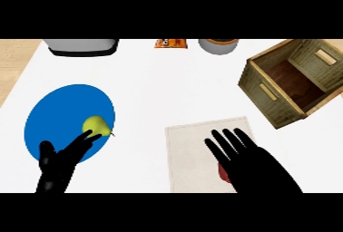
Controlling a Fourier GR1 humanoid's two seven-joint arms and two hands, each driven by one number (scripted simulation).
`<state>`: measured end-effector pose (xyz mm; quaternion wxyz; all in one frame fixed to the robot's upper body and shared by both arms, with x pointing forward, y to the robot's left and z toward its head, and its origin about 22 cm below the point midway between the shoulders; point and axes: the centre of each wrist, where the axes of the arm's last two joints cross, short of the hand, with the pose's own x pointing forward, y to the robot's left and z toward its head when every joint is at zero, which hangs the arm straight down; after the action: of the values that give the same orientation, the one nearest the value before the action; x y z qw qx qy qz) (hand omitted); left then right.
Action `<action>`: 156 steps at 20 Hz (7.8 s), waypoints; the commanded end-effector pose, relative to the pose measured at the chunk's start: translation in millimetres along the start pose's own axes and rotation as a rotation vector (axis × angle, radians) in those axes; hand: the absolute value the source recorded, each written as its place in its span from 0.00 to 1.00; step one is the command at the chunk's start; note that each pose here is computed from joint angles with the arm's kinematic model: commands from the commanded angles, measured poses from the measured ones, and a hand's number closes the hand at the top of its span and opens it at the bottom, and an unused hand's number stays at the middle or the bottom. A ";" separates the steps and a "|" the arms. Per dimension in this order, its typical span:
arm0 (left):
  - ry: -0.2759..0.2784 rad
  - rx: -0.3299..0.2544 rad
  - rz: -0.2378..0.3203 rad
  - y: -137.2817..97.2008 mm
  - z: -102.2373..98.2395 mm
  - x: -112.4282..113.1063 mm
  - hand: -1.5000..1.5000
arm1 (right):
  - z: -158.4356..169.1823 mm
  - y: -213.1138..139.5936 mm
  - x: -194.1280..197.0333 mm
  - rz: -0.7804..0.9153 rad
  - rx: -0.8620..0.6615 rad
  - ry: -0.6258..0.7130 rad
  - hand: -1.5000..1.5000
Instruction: Pick the bell pepper from the placemat and place it in the basket
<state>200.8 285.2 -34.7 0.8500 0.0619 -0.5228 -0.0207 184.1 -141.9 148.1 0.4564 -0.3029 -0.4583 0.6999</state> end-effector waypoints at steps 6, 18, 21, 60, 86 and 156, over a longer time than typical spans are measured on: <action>0.094 0.011 -0.011 -5.0 0.5 -12.0 0.50 | -15.8 42.0 -3.5 -0.025 -0.028 0.010 0.00; 0.082 0.029 -0.027 10.8 -14.9 -11.6 0.50 | -42.3 78.0 -8.7 -0.028 -0.041 0.014 0.00; 0.077 0.022 -0.014 15.2 -12.1 -12.0 0.50 | -57.7 73.7 -1.6 0.007 -0.018 0.016 0.00; 0.092 0.013 -0.008 20.3 -2.2 -18.2 0.50 | -70.2 134.8 -34.6 0.164 -0.034 -0.042 1.00; 0.082 0.037 0.008 12.0 8.4 -14.1 0.50 | 105.2 -17.7 -87.6 -0.810 -0.708 -0.199 1.00; 0.066 -0.008 -0.017 -2.0 -13.2 2.6 0.50 | 81.8 -95.7 -430.8 -1.050 -0.890 0.303 0.00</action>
<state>211.6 291.0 -32.0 0.8491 0.0654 -0.5232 -0.0313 346.3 -524.7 262.5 0.6181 -0.2855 -0.7243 0.1088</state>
